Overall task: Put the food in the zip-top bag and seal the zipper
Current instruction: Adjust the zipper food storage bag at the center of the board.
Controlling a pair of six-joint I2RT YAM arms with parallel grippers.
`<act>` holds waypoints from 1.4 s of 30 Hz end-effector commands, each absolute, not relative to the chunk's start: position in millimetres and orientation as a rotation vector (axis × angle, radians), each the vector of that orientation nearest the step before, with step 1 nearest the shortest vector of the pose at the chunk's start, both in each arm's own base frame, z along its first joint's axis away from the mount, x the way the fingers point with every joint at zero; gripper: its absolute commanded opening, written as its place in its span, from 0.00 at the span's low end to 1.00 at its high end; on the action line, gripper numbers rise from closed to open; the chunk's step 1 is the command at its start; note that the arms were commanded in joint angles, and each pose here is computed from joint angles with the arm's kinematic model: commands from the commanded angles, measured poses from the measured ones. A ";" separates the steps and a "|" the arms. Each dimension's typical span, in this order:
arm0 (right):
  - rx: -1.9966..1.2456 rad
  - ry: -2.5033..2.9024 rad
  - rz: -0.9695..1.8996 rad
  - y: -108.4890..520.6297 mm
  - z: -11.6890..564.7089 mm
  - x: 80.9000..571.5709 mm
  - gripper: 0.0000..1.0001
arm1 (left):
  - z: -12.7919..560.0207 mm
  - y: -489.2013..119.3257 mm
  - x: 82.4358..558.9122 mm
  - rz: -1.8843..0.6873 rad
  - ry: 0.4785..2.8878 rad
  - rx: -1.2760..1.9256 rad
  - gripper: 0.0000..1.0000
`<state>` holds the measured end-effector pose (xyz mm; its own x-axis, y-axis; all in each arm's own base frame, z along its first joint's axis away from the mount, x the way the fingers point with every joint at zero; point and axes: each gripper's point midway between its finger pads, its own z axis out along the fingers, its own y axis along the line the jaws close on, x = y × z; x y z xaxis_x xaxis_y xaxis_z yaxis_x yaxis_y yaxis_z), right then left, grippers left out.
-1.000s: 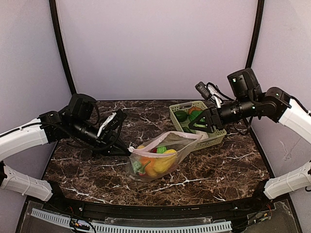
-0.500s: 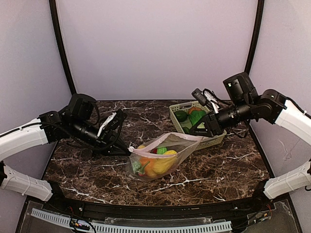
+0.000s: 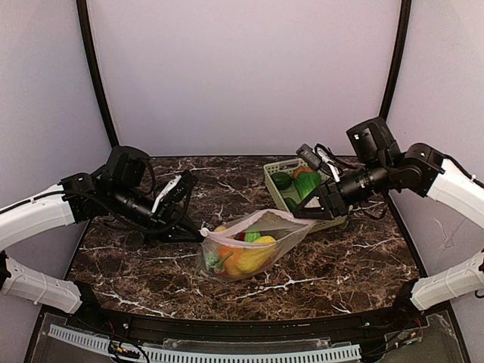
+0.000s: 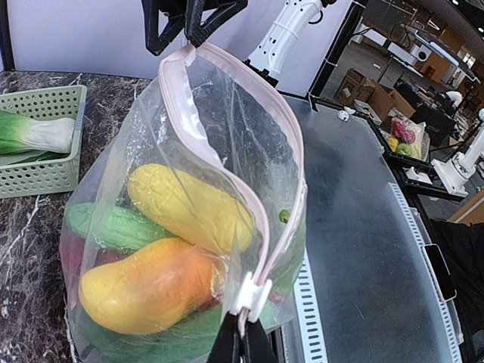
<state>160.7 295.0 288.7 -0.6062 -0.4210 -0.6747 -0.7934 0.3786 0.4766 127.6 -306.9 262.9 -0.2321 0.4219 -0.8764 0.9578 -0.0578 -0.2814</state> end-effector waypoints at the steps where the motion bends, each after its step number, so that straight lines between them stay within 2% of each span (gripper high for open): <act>1: -1.100 2.166 1.192 301.2 288.9 149.6 0.34 | 265.8 -304.8 124.5 -1.266 1.660 1.474 0.01; 8: -1.119 2.148 1.205 302.2 291.2 146.0 0.23 | 267.0 -304.8 126.2 -1.254 1.660 1.467 0.01; 20: -1.140 2.189 1.212 303.1 276.1 143.5 0.20 | 271.8 -304.9 130.0 -1.239 1.653 1.435 0.01; 23: -1.136 2.182 1.201 302.4 278.1 144.7 0.14 | 271.8 -305.1 130.3 -1.237 1.656 1.434 0.01; 26: -1.122 2.169 1.162 300.7 281.9 149.6 0.00 | 272.4 -305.0 131.7 -1.226 1.656 1.429 0.01; 34: -1.022 1.922 0.873 274.9 350.0 175.8 0.00 | 301.2 -294.0 169.8 -1.003 1.671 1.225 0.01; 37: -1.037 1.852 0.843 269.6 368.9 173.9 0.00 | 320.7 -292.4 177.2 -1.002 1.659 1.153 0.01; 42: -1.083 1.896 0.815 273.2 362.0 176.8 0.00 | 335.8 -302.8 177.6 -1.089 1.642 1.138 0.01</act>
<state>164.5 282.0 364.5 -0.3423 -0.3463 -0.8734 -0.9055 0.3697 0.2082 170.1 -303.9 315.9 -0.1976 0.2788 -0.9398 0.9720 0.1802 -0.1510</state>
